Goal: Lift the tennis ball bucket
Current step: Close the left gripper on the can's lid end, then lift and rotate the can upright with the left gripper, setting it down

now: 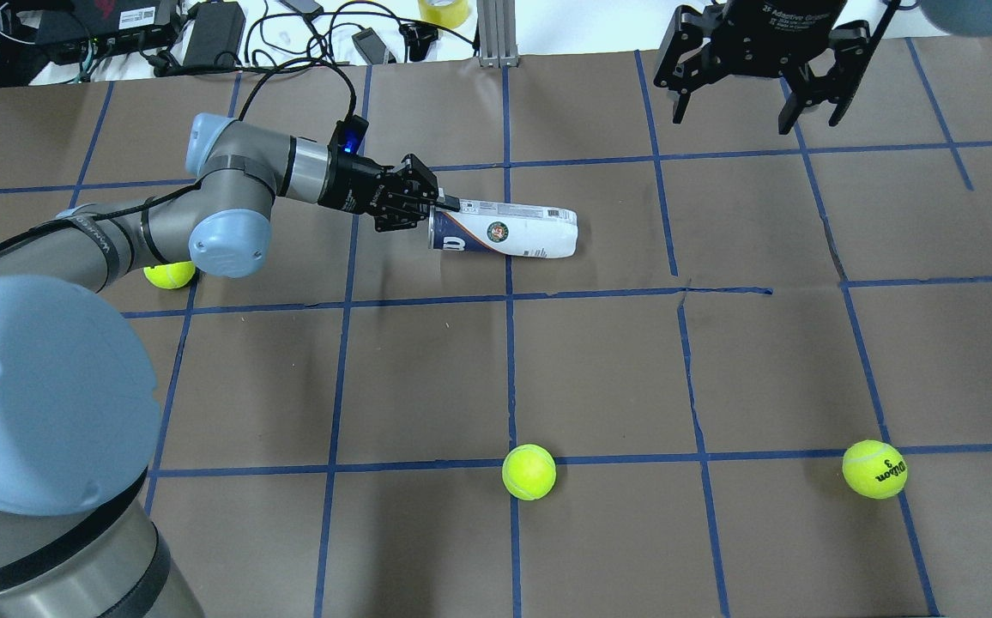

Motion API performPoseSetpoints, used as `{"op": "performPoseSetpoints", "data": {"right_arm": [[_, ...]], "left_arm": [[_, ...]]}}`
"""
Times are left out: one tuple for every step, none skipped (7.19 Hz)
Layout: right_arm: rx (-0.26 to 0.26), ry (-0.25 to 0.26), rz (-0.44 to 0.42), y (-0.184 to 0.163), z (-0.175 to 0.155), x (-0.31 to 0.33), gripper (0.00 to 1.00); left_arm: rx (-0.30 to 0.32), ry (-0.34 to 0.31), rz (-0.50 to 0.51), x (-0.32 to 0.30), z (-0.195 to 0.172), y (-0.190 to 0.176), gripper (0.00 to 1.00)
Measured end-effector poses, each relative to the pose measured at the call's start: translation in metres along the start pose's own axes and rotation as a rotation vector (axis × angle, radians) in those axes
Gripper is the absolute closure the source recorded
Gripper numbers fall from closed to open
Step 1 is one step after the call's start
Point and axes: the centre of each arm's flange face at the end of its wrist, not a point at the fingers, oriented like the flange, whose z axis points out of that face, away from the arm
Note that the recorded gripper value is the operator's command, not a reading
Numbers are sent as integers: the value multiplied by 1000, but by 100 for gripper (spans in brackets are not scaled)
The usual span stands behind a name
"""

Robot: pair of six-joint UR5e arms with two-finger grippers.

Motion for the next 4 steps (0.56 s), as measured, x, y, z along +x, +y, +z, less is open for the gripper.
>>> {"op": "performPoseSetpoints", "data": {"right_arm": [[1, -2, 28, -1, 2, -1, 0], [1, -3, 43, -2, 3, -1, 0], [1, -2, 49, -2, 3, 0, 0], [0, -2, 52, -3, 3, 0, 0]], "left_arm": [[20, 1, -7, 11, -6, 0, 100], [48, -4, -10, 30, -16, -2, 100], [81, -36, -4, 54, -27, -7, 100], [104, -94, 0, 80, -35, -10, 100]]}}
